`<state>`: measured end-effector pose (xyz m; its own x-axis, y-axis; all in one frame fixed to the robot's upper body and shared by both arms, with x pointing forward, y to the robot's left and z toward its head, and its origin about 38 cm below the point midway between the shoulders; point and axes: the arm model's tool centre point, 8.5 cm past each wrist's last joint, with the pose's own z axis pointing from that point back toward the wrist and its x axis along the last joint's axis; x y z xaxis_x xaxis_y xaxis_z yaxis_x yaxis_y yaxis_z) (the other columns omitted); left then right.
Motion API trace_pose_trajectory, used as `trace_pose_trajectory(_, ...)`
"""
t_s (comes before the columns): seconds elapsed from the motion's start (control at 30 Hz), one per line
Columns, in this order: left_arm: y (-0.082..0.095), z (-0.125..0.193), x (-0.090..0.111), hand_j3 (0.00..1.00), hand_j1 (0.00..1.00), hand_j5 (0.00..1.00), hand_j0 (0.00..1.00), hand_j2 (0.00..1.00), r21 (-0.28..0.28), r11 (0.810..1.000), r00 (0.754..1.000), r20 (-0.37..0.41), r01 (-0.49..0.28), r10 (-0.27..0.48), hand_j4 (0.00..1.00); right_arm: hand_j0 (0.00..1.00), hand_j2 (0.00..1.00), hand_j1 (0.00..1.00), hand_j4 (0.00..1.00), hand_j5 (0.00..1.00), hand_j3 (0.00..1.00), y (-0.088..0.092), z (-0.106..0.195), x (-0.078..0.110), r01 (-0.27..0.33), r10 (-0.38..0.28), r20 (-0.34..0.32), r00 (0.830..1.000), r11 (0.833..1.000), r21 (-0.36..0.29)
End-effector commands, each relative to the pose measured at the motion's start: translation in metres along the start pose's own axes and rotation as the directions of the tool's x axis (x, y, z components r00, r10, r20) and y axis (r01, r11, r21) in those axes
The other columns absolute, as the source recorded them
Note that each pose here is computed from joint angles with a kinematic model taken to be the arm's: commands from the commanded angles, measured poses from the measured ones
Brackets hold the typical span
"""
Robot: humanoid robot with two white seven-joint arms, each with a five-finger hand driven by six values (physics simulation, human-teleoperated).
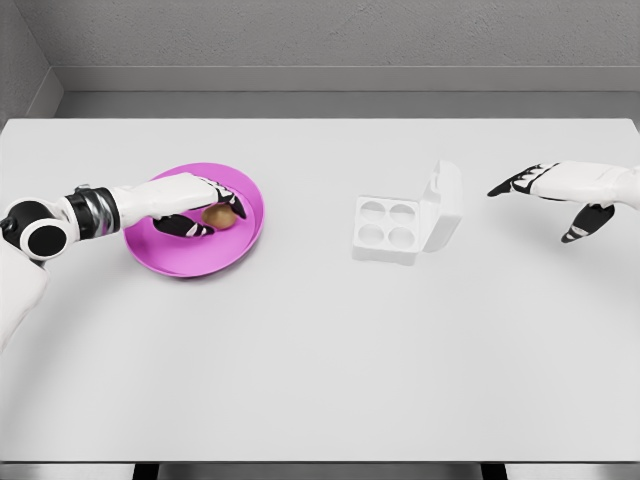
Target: Pack egg into the box and close the box lid
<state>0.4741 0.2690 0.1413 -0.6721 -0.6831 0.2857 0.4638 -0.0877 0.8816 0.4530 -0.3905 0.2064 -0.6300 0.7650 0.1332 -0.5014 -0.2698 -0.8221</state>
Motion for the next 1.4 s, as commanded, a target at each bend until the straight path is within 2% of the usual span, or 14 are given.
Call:
trace_pose_trajectory(0.0,0.001,0.001,0.0,0.57,0.57,0.57,0.57,0.57,0.004,1.0,1.0,0.0,-0.006,0.006,0.57,1.0,1.0,1.0,1.0,1.0,1.0,0.0,0.001,0.0,0.005,-0.005,-0.001,1.0,1.0,-0.003)
trace_pose_trajectory(0.3,-0.001,0.0,0.0,0.55,0.55,0.55,0.55,0.55,0.001,1.0,1.0,-0.001,-0.007,0.007,0.55,1.0,1.0,1.0,1.0,1.0,1.0,-0.002,0.0,0.002,-0.001,0.001,0.004,1.0,1.0,-0.005)
trace_pose_trajectory(0.7,-0.017,-0.003,-0.011,0.48,0.48,0.48,0.48,0.48,-0.02,0.998,0.998,-0.025,-0.064,0.063,0.48,1.0,1.0,1.0,1.0,1.0,1.0,-0.002,0.001,0.001,-0.001,0.001,0.003,1.0,1.0,-0.005)
trace_pose_trajectory(1.1,-0.01,0.0,-0.012,0.45,0.45,0.45,0.45,0.45,-0.004,0.998,0.998,-0.024,-0.06,0.06,0.45,1.0,1.0,1.0,1.0,1.0,1.0,-0.001,0.002,0.001,-0.001,0.001,0.0,1.0,1.0,-0.004)
trace_pose_trajectory(1.17,-0.004,0.003,-0.011,0.45,0.45,0.45,0.45,0.45,0.018,0.998,0.998,-0.013,-0.066,0.066,0.45,1.0,1.0,1.0,1.0,1.0,1.0,-0.001,0.003,0.0,-0.001,0.001,-0.001,1.0,1.0,-0.003)
trace_pose_trajectory(1.27,0.017,0.002,0.006,0.45,0.45,0.45,0.45,0.45,0.09,0.993,0.996,0.064,-0.072,0.066,0.45,1.0,1.0,1.0,1.0,1.0,1.0,-0.001,0.003,0.0,-0.001,0.001,-0.001,1.0,1.0,-0.003)
trace_pose_trajectory(1.37,0.023,0.002,0.012,0.42,0.42,0.42,0.42,0.42,0.108,0.992,0.995,0.085,-0.07,0.061,0.42,1.0,1.0,1.0,1.0,1.0,1.0,-0.001,0.003,0.0,-0.001,0.001,-0.003,1.0,1.0,-0.003)
